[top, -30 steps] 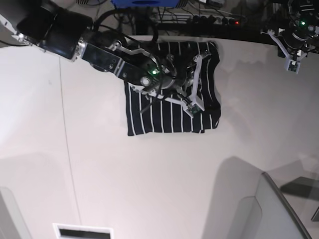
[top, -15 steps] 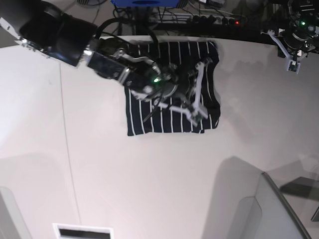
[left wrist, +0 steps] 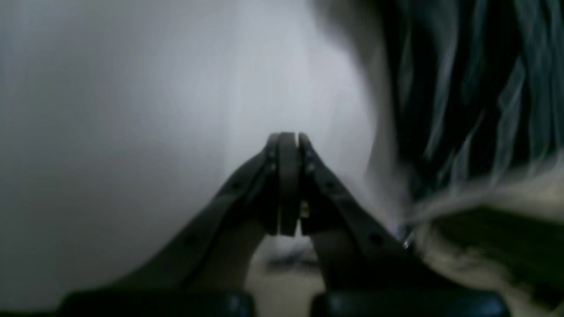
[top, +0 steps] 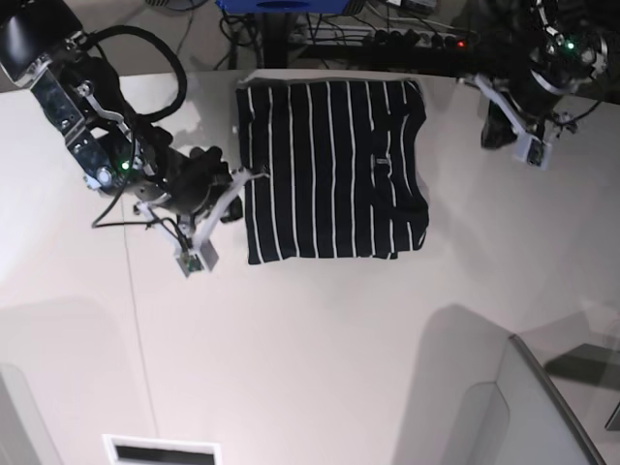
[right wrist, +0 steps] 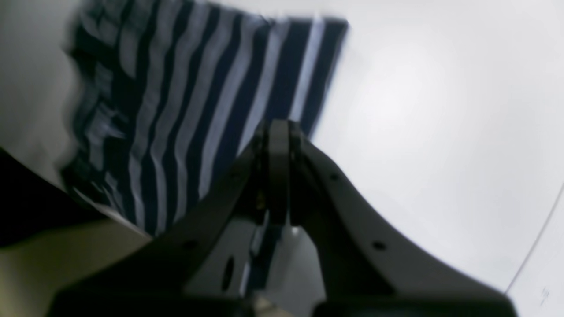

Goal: Layout the t-shirt on the table in an organized manner, then fold the t-shirt properly
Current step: 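Press and smooth the folded shirt with the right gripper, then withdraw, then grasp the folded shirt edge with the left gripper and rotate it, then drag the folded shirt with the left gripper to square it on the table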

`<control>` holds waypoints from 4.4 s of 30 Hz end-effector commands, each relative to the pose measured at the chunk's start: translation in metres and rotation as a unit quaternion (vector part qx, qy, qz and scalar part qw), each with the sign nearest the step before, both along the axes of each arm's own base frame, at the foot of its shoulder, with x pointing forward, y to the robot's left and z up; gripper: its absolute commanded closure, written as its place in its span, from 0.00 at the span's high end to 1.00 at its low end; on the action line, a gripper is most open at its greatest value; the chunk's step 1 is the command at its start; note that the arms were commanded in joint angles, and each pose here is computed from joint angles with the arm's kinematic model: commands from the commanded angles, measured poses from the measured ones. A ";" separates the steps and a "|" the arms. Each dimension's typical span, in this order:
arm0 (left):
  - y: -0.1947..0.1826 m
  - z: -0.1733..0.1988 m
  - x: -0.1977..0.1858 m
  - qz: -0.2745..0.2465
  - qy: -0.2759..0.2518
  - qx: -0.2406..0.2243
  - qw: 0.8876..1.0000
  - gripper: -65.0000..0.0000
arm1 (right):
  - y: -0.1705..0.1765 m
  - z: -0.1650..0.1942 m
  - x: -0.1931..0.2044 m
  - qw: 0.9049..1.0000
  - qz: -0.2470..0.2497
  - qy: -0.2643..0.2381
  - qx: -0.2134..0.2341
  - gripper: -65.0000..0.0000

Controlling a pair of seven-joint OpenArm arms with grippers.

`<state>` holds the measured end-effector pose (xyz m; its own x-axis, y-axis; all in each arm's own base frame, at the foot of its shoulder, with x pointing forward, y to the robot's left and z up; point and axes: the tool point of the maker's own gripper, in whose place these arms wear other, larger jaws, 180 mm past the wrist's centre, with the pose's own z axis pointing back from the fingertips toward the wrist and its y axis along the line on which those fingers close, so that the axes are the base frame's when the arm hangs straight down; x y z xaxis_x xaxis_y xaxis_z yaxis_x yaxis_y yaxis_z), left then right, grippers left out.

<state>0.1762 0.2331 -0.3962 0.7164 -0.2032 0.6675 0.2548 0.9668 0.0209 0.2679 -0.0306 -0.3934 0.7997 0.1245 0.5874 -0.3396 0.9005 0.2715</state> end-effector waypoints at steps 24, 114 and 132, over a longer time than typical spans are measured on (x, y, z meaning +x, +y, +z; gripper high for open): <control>-0.072 -0.049 0.058 0.020 0.019 -0.263 0.964 1.00 | -0.020 -0.041 -0.030 0.999 0.030 0.022 -0.014 0.00; -0.236 -0.092 0.140 -0.484 0.092 0.236 0.838 0.00 | -0.173 -0.068 -0.023 0.977 -0.202 0.041 -0.063 0.00; -0.216 -0.099 0.133 -0.471 0.127 0.261 0.833 0.00 | -0.172 -0.068 -0.022 0.977 -0.204 0.030 -0.061 0.00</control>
